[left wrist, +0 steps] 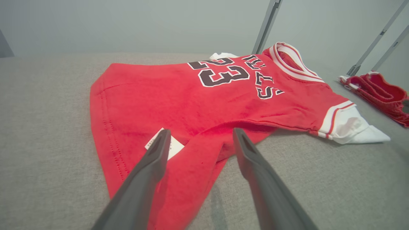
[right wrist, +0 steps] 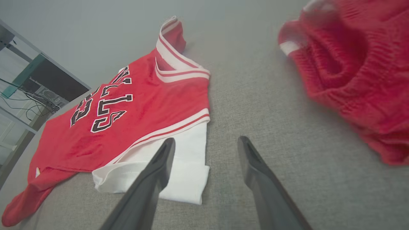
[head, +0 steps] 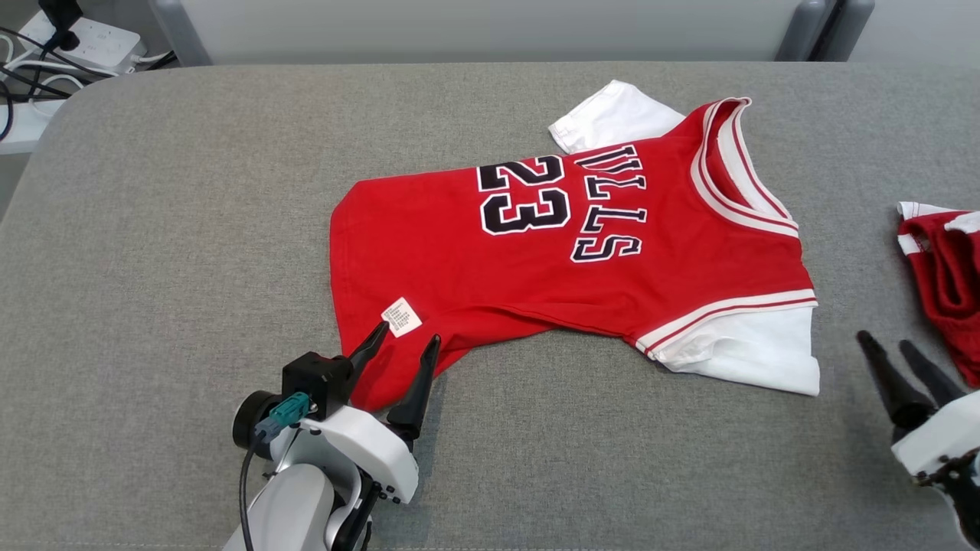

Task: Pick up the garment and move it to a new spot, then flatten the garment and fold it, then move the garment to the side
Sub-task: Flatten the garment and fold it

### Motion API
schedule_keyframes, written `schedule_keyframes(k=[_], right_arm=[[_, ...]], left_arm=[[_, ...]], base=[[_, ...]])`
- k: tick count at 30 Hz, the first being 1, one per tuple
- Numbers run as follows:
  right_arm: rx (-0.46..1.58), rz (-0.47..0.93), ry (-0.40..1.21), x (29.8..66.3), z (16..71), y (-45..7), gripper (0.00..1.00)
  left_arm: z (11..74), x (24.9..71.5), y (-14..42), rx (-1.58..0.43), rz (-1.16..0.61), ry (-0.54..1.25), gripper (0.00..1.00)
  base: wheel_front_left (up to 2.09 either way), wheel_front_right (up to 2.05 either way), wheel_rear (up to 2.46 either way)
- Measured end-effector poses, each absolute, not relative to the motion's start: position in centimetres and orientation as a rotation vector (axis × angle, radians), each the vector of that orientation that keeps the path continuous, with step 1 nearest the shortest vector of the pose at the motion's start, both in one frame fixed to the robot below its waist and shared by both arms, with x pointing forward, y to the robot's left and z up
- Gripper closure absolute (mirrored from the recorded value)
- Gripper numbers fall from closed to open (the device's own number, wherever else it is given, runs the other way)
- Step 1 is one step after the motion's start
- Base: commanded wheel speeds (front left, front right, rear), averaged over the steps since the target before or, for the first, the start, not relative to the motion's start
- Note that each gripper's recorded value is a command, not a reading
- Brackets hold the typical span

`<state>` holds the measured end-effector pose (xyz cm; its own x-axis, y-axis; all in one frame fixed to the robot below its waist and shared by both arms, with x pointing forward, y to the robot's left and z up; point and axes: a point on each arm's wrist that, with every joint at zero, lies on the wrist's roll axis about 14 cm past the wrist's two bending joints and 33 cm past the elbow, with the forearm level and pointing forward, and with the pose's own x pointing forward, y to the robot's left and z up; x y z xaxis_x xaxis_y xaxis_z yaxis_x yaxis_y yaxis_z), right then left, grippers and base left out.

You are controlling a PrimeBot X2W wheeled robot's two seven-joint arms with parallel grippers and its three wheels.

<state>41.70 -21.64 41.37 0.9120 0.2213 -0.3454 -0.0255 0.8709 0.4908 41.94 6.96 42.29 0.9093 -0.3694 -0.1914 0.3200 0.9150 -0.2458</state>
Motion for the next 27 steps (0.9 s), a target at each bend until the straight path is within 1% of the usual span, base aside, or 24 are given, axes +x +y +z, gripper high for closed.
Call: schedule_keyframes(k=[4,6,13,16,22,27], right_arm=[[0.42,0.049,0.369,42.2,41.5,-25.2,0.0],[0.39,0.05,0.371,42.5,41.3,-25.0,0.0],[0.283,0.204,0.357,45.4,41.6,-19.1,0.0],[0.249,0.272,0.365,46.1,41.4,-16.5,0.0],[0.209,0.418,0.42,45.8,40.7,-11.8,0.0],[0.164,0.471,0.475,44.9,39.9,-11.5,0.0]], left_arm=[[42.4,41.9,6.9,-0.211,-0.36,0.234,0.0],[42.5,41.8,6.9,-0.209,-0.36,0.233,0.0],[42.2,41.4,7.5,-0.205,-0.349,0.242,0.0],[42.0,41.2,8.1,-0.203,-0.333,0.247,0.0],[41.8,40.9,9.2,-0.203,-0.301,0.25,0.0],[41.8,40.9,9.4,-0.205,-0.293,0.249,0.0]], base=[[0.0,0.0,0.0],[0.0,0.0,0.0],[0.0,0.0,0.0],[0.0,0.0,0.0],[0.0,0.0,0.0],[0.0,0.0,0.0]])
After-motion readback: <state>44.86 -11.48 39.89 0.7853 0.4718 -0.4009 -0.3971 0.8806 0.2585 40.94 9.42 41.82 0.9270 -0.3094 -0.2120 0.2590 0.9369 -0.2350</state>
